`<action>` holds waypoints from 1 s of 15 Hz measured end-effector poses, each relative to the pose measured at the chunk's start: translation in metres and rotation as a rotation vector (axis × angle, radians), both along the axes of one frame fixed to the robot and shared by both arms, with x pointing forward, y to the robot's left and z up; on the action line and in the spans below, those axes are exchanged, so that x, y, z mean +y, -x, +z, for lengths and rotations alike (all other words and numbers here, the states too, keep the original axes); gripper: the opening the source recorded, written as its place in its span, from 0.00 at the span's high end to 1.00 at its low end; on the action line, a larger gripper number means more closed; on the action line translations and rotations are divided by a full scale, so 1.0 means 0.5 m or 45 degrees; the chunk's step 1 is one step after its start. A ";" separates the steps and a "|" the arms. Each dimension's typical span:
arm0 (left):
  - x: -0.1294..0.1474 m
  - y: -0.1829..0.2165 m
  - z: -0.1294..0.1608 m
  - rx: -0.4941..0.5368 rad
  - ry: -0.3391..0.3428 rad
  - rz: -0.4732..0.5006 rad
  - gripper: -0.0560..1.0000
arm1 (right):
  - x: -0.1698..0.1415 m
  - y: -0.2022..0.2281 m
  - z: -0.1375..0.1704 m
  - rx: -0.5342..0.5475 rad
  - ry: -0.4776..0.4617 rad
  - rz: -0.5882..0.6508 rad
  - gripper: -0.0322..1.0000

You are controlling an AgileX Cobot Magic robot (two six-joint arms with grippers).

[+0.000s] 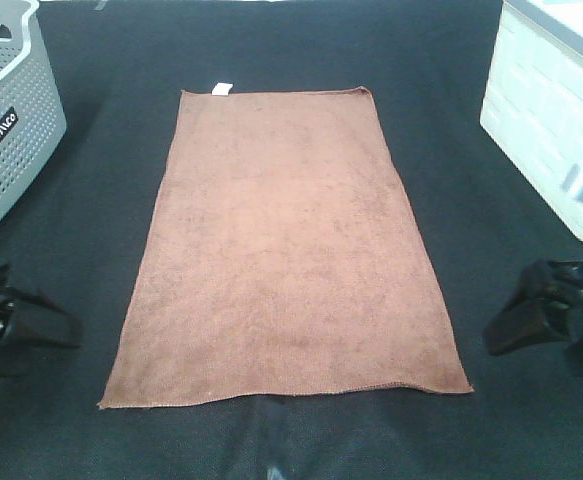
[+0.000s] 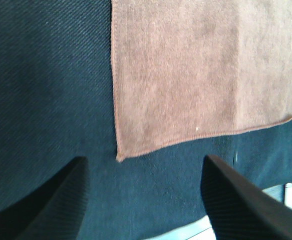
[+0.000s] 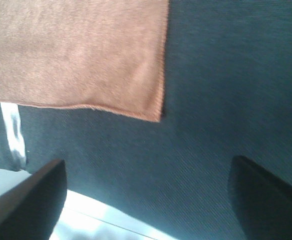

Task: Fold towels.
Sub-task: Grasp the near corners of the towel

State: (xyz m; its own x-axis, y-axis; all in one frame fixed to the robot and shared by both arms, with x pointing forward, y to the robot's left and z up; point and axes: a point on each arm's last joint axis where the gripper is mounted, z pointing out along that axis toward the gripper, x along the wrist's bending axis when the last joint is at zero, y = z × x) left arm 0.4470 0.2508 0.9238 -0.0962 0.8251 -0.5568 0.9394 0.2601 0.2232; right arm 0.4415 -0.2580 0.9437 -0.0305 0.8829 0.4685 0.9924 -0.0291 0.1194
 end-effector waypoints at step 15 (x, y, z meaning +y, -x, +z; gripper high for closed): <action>-0.058 -0.069 -0.141 0.061 0.133 -0.105 0.36 | 0.036 -0.074 -0.152 0.030 -0.344 -0.055 0.26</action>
